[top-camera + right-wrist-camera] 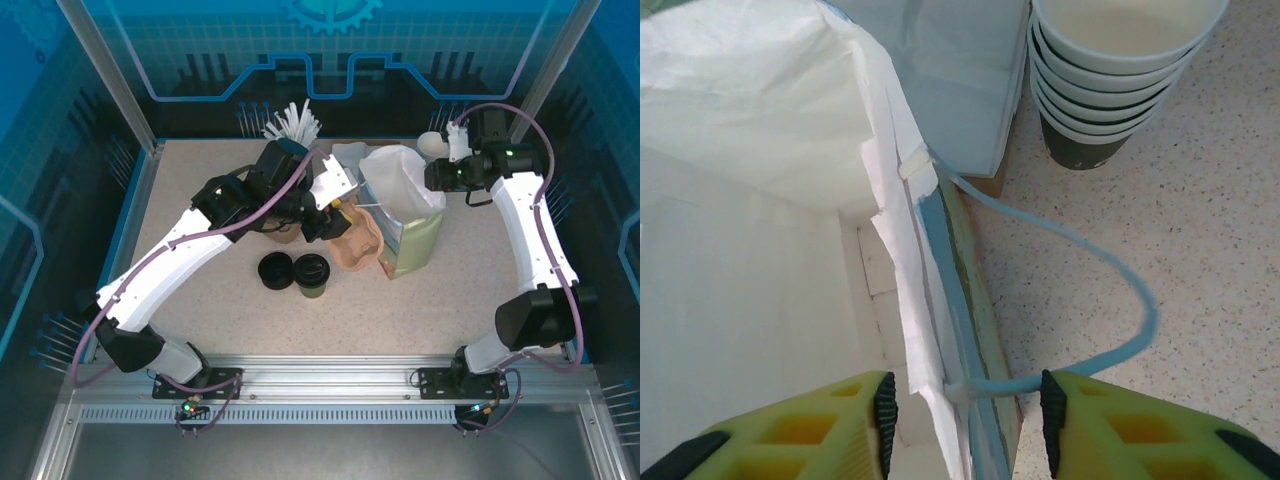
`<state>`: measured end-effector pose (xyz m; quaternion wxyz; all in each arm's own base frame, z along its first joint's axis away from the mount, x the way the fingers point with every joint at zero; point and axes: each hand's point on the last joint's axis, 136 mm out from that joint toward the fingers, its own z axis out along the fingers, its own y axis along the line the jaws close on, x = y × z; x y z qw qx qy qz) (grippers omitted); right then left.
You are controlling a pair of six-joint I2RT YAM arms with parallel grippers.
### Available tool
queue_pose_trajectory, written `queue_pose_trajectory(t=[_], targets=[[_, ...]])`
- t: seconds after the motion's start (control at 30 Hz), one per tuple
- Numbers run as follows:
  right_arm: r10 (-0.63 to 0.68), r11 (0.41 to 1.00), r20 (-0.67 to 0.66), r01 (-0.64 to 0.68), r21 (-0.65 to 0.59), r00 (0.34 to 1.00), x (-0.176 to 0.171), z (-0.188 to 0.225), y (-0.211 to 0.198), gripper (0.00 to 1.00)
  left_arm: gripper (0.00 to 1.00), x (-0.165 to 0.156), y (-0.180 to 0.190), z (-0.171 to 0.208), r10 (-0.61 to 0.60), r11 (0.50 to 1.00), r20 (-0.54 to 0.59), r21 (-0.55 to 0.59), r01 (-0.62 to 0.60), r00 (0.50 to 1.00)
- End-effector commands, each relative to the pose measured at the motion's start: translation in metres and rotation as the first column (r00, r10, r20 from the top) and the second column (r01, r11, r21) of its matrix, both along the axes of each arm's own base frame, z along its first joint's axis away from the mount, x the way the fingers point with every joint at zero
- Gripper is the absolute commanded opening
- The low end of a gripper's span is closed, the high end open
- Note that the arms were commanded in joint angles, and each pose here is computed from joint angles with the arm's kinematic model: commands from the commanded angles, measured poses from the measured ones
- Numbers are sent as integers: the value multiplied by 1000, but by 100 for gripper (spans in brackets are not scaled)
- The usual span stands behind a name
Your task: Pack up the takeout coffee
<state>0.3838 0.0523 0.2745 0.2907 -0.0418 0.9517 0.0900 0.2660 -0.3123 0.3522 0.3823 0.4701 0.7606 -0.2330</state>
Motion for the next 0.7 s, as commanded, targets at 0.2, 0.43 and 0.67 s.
queue_pose_trajectory(t=[0.2,0.43,0.67], targets=[[42,999,-9,-42,20,999,6,-1,3,29,41,-1,-2,15,-10,999,-12,-42,10,1000],[53,998,-14,-52,38,999,3,-3,6,10,41,-2,-2,19,-9,999,-16,-53,8,1000],[74,992,22,-76,100,997,-11,13,16,0,41,-9,-4,32,-21,995,-34,-94,18,999]])
